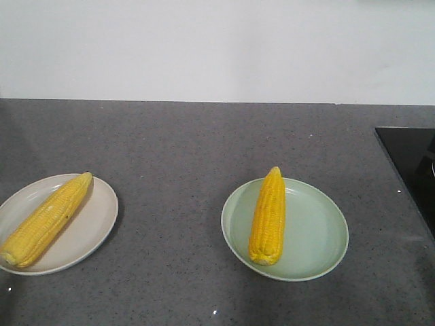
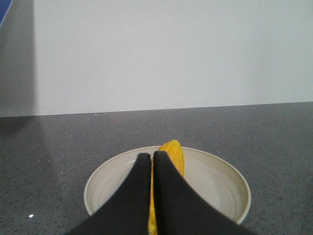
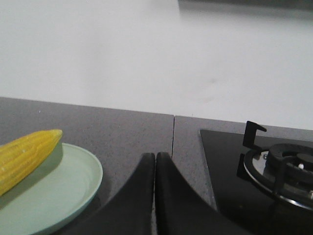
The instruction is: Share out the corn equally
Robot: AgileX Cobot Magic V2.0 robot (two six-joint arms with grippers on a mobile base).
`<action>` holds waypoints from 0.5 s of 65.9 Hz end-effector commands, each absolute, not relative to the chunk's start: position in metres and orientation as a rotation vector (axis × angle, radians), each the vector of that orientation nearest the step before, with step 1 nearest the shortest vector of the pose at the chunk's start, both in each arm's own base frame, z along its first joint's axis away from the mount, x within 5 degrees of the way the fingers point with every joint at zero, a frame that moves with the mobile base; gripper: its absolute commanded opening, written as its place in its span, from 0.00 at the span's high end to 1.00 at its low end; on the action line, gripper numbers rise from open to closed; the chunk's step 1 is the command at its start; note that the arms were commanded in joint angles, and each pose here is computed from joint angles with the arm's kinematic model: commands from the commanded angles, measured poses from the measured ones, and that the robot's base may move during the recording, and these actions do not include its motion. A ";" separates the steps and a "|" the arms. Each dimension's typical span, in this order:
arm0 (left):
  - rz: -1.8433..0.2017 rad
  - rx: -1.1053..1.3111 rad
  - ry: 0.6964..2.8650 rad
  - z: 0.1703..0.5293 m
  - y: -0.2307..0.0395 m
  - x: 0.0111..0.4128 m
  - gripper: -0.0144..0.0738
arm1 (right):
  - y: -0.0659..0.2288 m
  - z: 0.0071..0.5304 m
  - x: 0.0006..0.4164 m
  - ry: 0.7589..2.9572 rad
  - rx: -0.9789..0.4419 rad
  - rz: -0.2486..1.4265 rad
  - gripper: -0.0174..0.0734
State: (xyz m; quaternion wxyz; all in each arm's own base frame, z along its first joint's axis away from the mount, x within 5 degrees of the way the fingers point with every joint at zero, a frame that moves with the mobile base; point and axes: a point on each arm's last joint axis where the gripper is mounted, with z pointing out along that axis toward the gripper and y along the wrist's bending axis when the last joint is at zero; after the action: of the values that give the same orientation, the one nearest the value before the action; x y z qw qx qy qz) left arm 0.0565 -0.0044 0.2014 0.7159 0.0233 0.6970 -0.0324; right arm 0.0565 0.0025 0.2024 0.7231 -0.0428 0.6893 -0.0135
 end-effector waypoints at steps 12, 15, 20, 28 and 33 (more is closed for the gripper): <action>-0.084 0.042 1.431 0.216 -0.004 0.054 0.85 | 0.003 0.211 0.055 1.394 -0.072 -0.008 0.81; -0.084 0.042 1.431 0.216 -0.004 0.054 0.85 | 0.003 0.211 0.055 1.399 -0.074 -0.010 0.81; -0.084 0.042 1.431 0.216 -0.004 0.054 0.85 | 0.003 0.210 0.055 1.416 -0.069 -0.005 0.81; -0.084 0.042 1.431 0.216 -0.004 0.054 0.85 | 0.003 0.208 0.056 1.439 -0.063 0.000 0.81; -0.084 0.042 1.431 0.216 -0.004 0.054 0.85 | 0.003 0.207 0.056 1.447 -0.056 0.008 0.81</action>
State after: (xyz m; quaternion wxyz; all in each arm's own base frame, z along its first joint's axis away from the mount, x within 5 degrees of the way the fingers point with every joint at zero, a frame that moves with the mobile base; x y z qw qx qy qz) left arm 0.0565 -0.0044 0.2014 0.7159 0.0233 0.6970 -0.0324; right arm 0.0563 0.0023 0.2048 0.7325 -0.0244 0.6804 0.0035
